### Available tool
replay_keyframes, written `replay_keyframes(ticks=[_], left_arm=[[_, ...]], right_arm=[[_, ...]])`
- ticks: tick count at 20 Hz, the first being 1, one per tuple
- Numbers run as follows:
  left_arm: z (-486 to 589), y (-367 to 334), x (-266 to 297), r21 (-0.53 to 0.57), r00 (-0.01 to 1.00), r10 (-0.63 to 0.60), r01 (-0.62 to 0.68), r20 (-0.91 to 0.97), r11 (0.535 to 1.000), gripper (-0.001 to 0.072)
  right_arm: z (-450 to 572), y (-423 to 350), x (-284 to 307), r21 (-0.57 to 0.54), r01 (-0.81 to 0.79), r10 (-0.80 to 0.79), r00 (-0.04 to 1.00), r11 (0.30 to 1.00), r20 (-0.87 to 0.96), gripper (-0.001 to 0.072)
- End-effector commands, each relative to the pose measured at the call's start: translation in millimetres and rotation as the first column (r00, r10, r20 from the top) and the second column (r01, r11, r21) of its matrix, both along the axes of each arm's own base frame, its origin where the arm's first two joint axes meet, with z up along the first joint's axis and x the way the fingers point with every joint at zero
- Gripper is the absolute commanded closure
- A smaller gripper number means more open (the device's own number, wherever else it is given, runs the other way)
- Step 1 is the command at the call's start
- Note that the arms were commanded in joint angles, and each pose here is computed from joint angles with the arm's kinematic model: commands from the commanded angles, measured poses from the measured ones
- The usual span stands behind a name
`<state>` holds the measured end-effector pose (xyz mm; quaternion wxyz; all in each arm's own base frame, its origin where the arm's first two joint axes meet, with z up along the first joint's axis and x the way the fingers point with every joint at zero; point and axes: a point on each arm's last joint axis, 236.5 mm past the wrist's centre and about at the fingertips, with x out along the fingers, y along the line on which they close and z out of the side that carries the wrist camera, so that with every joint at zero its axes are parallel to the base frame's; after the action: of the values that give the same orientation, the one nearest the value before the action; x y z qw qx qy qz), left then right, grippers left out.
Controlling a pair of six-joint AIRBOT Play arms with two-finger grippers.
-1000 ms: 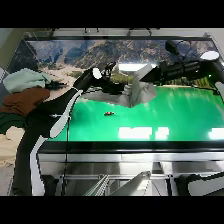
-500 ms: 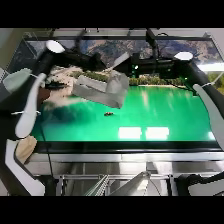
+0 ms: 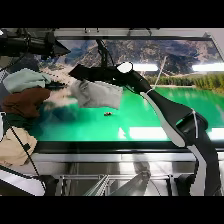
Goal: Fold the shirts.
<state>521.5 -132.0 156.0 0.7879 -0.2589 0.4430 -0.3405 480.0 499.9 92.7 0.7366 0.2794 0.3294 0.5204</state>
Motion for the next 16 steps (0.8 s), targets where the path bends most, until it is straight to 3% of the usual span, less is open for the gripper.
replay_keyframes(ticks=[1, 3, 5, 8, 11, 12, 13, 14, 16], left_arm=[[1.7, 0.8, -13.9, -0.009, 0.999, -0.043, 0.043, -0.029, 0.999, 0.0700], [0.2, -2.7, -19.7, -0.007, 0.997, -0.066, 0.066, -0.043, 0.998, 0.0700], [-0.1, -3.2, -20.6, -0.006, 0.997, -0.070, 0.069, -0.045, 0.998, 0.0700], [-1.5, -10.2, -27.5, -0.005, 0.993, -0.100, 0.100, -0.059, 0.995, 0.0700], [-1.5, -25.6, -32.0, -0.004, 0.990, -0.131, 0.131, -0.057, 0.991, 0.0700], [-1.7, -31.0, -33.1, -0.003, 0.989, -0.140, 0.140, -0.056, 0.990, 0.0699], [-1.4, -36.8, -33.3, -0.001, 0.988, -0.147, 0.147, -0.049, 0.989, 0.0699], [-1.0, -39.8, -32.7, -0.002, 0.988, -0.148, 0.148, -0.044, 0.989, 0.0699], [-1.6, -43.7, -32.4, 0.004, 0.988, -0.151, 0.151, -0.040, 0.989, 0.0700]], right_arm=[[27.2, -3.5, 0.1, 0.038, -0.047, 0.045, 0.998, 0.998, 0.050, 0.0683], [26.2, -50.8, 6.6, -0.021, -0.054, 0.053, 0.998, 0.998, -0.031, 0.0696], [4.6, -111.4, 10.6, -0.168, -0.033, 0.011, 0.991, 0.985, -0.131, 0.0698], [-50.7, -208.2, -6.1, -0.484, -0.005, -0.139, 0.955, 0.875, -0.262, 0.0699], [-99.4, -268.3, -31.2, -0.630, 0.020, -0.281, 0.905, 0.776, -0.318, 0.0691], [-116.0, -274.0, -38.5, -0.635, 0.014, -0.314, 0.878, 0.772, -0.362, 0.0565], [-134.1, -275.8, -45.3, -0.638, 0.004, -0.340, 0.849, 0.770, -0.405, 0.0225], [-149.9, -274.1, -47.8, -0.634, 0.006, -0.368, 0.819, 0.773, -0.441, 0.0018], [-170.1, -255.6, -46.9, -0.585, 0.005, -0.369, 0.780, 0.811, -0.505, 0.0018]])
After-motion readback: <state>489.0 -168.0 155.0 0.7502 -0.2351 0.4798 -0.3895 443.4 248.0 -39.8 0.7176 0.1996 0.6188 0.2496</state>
